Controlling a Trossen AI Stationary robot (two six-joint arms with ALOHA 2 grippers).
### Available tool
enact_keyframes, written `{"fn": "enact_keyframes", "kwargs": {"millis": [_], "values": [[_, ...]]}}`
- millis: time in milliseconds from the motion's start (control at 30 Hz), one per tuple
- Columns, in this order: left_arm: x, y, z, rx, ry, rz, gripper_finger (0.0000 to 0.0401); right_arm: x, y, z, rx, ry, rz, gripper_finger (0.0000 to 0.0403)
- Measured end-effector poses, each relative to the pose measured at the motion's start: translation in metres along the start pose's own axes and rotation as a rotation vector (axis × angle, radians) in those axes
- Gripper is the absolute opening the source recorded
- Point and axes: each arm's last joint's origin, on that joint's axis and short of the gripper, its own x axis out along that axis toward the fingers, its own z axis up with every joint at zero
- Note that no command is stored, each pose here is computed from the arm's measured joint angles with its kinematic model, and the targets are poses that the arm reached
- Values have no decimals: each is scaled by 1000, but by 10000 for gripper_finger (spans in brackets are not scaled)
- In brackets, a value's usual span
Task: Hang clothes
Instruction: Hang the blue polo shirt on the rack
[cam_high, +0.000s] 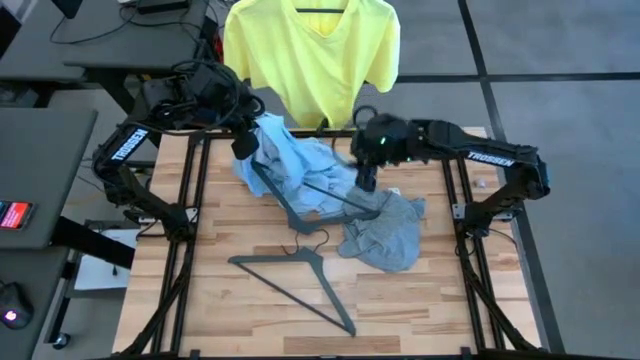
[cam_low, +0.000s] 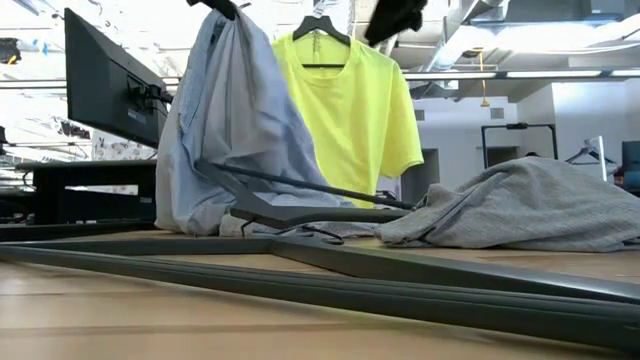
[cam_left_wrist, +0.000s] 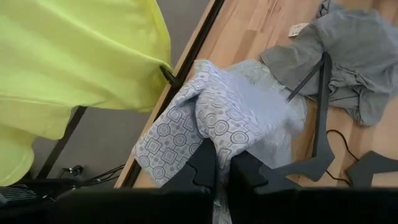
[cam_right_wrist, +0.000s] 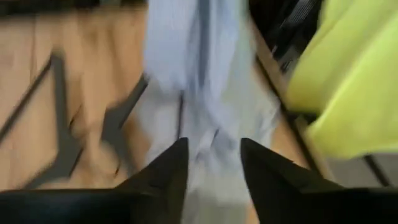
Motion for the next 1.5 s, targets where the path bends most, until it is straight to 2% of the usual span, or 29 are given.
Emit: {"fn": "enact_keyframes", "kwargs": {"millis": [167, 433, 567, 700, 967, 1300, 1400, 1500], "values": [[0, 0, 0, 2, -1, -3, 0, 51, 39, -25, -82, 121, 57, 209], [1, -1, -1, 1, 11, -10, 0, 137, 95, -54, -217, 248, 109, 215], [1, -2, -2, 9, 25, -15, 0, 171, 107, -69, -249, 318, 111, 215], [1, -2, -3, 19, 39, -18, 0, 196, 107, -81, -249, 383, 92, 215], [0, -5, -4, 50, 44, -27, 0, 212, 97, -85, -232, 413, 62, 205], [-1, -10, -3, 66, 38, -43, 0, 217, 77, -82, -212, 410, 45, 129], [-1, -11, -3, 60, 38, -45, 0, 216, 75, -81, -209, 407, 45, 130], [-1, -12, -3, 50, 38, -46, 0, 216, 75, -82, -233, 409, 52, 153]]}}
